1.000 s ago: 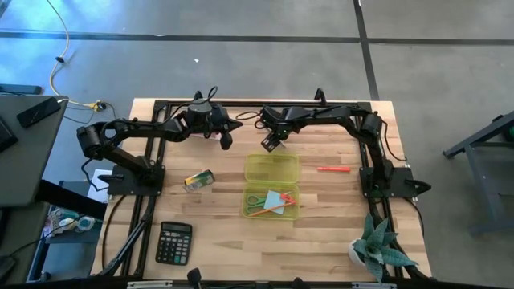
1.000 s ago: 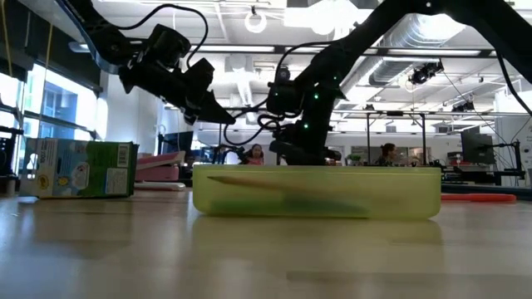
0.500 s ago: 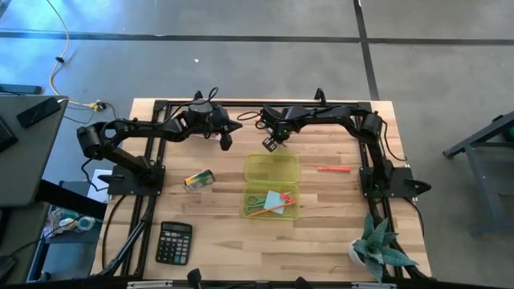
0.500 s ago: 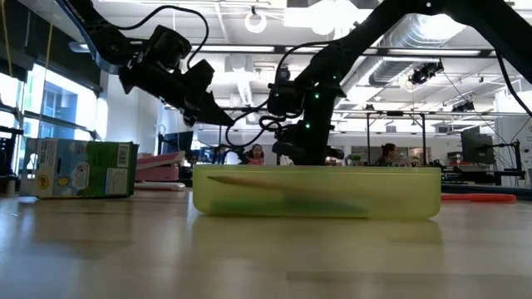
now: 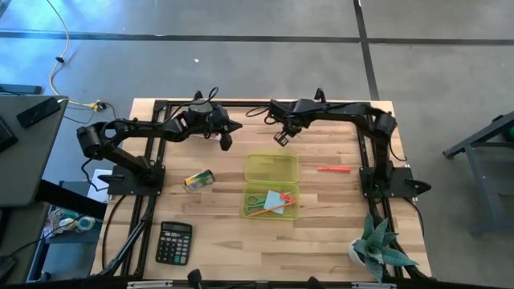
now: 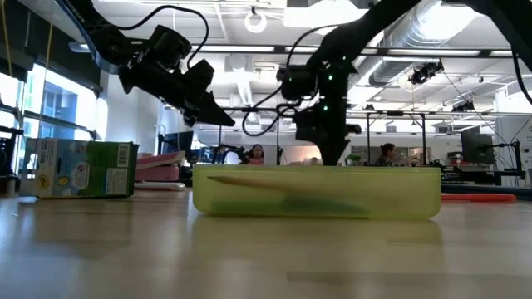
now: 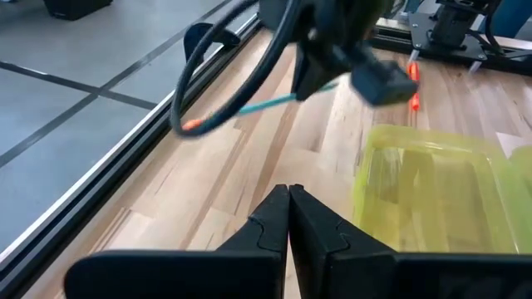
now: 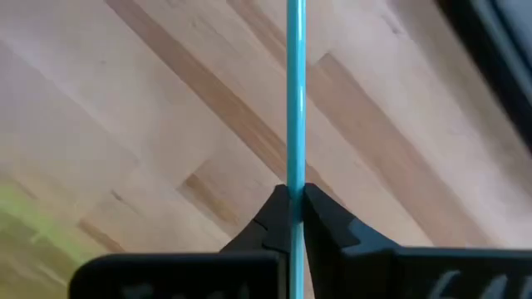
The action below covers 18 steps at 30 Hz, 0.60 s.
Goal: Pack school essentials
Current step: Put the light blue pencil into the supply box
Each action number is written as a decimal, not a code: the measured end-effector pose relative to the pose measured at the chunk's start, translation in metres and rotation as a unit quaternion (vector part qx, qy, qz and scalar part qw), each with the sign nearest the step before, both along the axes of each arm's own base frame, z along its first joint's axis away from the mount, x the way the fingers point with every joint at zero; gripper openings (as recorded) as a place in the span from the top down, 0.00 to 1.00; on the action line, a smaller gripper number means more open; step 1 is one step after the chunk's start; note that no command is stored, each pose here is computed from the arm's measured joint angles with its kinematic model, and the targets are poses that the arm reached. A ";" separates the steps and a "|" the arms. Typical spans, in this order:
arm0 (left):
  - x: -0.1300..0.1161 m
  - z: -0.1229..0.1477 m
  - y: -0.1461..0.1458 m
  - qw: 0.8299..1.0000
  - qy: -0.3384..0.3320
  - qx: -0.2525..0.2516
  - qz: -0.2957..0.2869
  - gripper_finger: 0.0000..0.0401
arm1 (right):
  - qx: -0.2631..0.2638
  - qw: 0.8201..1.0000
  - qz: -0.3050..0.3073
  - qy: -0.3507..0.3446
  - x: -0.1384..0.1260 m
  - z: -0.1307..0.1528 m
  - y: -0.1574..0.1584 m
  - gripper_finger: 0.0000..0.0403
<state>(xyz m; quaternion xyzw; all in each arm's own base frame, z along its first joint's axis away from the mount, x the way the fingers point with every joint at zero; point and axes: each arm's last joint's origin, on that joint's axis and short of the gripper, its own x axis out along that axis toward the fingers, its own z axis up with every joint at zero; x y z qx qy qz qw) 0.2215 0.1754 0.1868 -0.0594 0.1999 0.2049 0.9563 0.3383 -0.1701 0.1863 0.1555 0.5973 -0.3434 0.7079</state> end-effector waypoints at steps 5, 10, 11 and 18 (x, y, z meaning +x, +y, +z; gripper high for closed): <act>0.001 0.000 -0.001 1.000 0.000 0.000 -0.003 1.00 | 0.000 1.000 0.028 -0.009 -0.012 0.035 0.014 0.99; 0.001 0.000 -0.001 1.000 0.000 0.000 -0.002 1.00 | 0.020 0.997 0.075 -0.022 -0.023 0.065 0.041 0.99; 0.001 0.000 -0.001 1.000 0.000 0.000 -0.002 1.00 | 0.028 0.995 0.088 -0.029 -0.024 0.069 0.047 0.99; 0.001 0.000 -0.001 1.000 0.000 0.000 -0.002 1.00 | 0.097 0.968 0.227 -0.049 -0.027 0.068 0.106 0.99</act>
